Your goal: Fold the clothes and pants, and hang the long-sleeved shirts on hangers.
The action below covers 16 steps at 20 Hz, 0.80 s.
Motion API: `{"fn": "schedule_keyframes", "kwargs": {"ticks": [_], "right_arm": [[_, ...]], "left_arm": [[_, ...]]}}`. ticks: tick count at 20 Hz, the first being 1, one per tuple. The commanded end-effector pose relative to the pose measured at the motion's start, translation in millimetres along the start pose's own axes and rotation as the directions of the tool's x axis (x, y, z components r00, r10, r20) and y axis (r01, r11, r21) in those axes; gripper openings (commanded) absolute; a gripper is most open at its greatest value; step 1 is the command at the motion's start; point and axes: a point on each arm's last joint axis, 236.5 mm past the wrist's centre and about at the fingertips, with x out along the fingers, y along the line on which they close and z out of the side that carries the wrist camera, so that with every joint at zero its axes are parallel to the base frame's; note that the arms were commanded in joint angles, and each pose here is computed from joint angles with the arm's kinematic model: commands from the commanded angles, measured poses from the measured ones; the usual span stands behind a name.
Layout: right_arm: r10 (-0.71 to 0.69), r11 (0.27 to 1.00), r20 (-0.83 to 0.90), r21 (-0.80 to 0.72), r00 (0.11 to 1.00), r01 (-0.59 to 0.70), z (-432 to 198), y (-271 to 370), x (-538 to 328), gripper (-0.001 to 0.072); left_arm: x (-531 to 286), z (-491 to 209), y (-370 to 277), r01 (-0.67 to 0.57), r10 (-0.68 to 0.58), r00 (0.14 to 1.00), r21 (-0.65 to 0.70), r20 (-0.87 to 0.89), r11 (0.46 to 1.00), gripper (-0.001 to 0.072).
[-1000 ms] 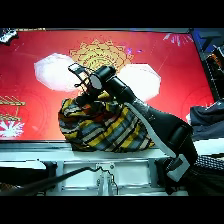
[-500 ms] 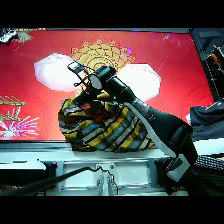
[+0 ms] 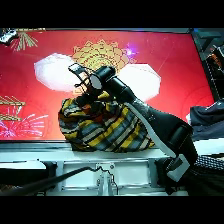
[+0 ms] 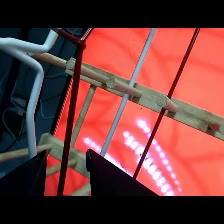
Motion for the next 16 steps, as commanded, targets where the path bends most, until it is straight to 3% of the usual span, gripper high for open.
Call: {"fn": "schedule_keyframes", "kwargs": {"ticks": [1, 9, 10, 14, 16], "right_arm": [[0.0, 1.0, -0.004, 0.015, 1.0, 0.0, -1, 0, 0, 0.0065], [0.001, 1.0, -0.006, 0.018, 1.0, 0.0, -1, 1, 0, 0.0065], [0.001, 1.0, -0.006, 0.018, 1.0, 0.0, -1, 1, 0, 0.0065], [0.001, 1.0, -0.006, 0.018, 1.0, -0.001, -1, 1, 0, 0.0065], [0.001, 1.0, -0.005, 0.018, 1.0, -0.001, -1, 1, 0, 0.0065]], "left_arm": [[9, -1, -1, 0.0, 0.0, 1.0, -0.001, 0.006, 1.0, 0.0254], [23, -4, 5, -0.019, 0.019, 0.999, -0.002, 0.025, 1.0, 0.0219], [24, -5, 4, -0.016, 0.016, 1.0, -0.002, 0.023, 1.0, 0.0144], [26, -7, 2, -0.012, 0.012, 1.0, -0.001, 0.018, 1.0, 0.0017], [25, -5, 3, -0.013, 0.013, 1.0, -0.006, 0.023, 1.0, 0.0016]]}}
